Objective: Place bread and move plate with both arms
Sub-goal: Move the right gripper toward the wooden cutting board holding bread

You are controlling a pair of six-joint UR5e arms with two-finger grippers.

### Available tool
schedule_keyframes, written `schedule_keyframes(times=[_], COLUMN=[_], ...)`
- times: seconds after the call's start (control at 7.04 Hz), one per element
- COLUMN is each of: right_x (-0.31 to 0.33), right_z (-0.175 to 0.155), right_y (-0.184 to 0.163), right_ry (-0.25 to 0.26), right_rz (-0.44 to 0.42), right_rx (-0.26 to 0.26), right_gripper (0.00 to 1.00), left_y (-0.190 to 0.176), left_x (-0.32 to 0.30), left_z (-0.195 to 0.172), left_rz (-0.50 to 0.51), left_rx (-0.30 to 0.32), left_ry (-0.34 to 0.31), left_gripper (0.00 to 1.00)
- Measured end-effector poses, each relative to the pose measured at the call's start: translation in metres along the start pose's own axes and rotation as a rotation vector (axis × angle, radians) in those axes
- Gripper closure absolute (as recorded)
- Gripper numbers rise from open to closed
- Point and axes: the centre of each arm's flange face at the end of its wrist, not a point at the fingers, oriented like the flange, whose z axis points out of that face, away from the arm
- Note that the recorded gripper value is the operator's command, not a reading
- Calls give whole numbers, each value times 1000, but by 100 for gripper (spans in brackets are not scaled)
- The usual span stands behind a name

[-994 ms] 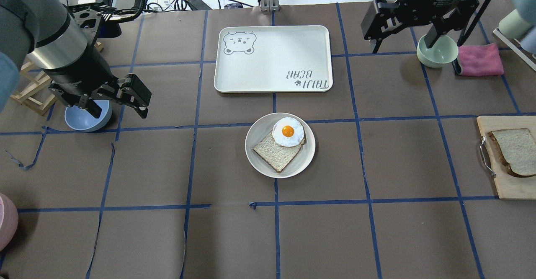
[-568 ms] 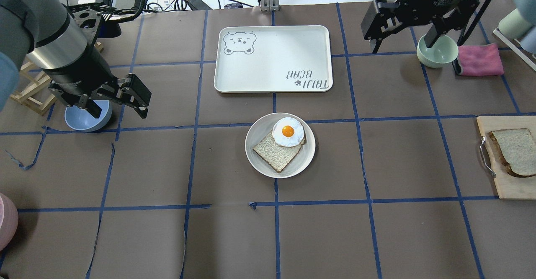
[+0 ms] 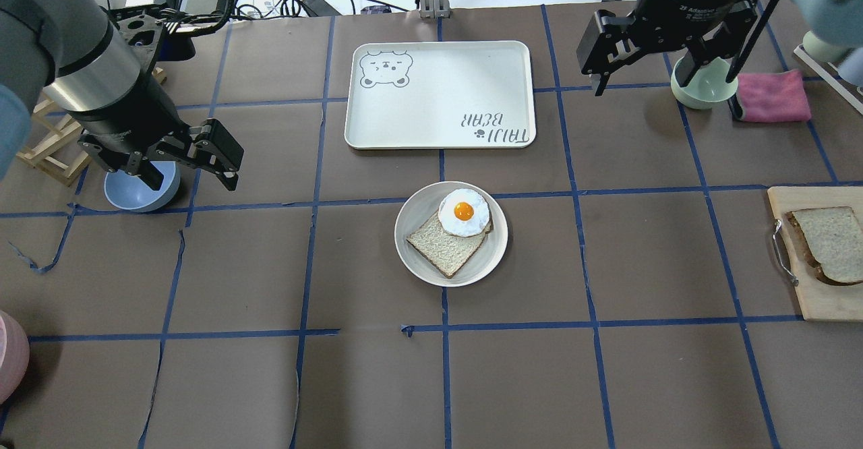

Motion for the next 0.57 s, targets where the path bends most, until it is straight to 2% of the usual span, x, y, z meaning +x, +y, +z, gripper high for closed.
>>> schedule_keyframes(times=[0.28, 0.57], right_x=[6, 21], right_z=[6, 6], right_y=[-4, -8], right_ry=[3, 4], right_rz=[-9, 23], right_rx=[0, 16], right_gripper=[0, 0], left_y=[0, 0], left_x=[0, 0], left_z=[0, 0], left_rz=[0, 0], left_rx=[0, 1], left_ry=[1, 0], left_gripper=[0, 0])
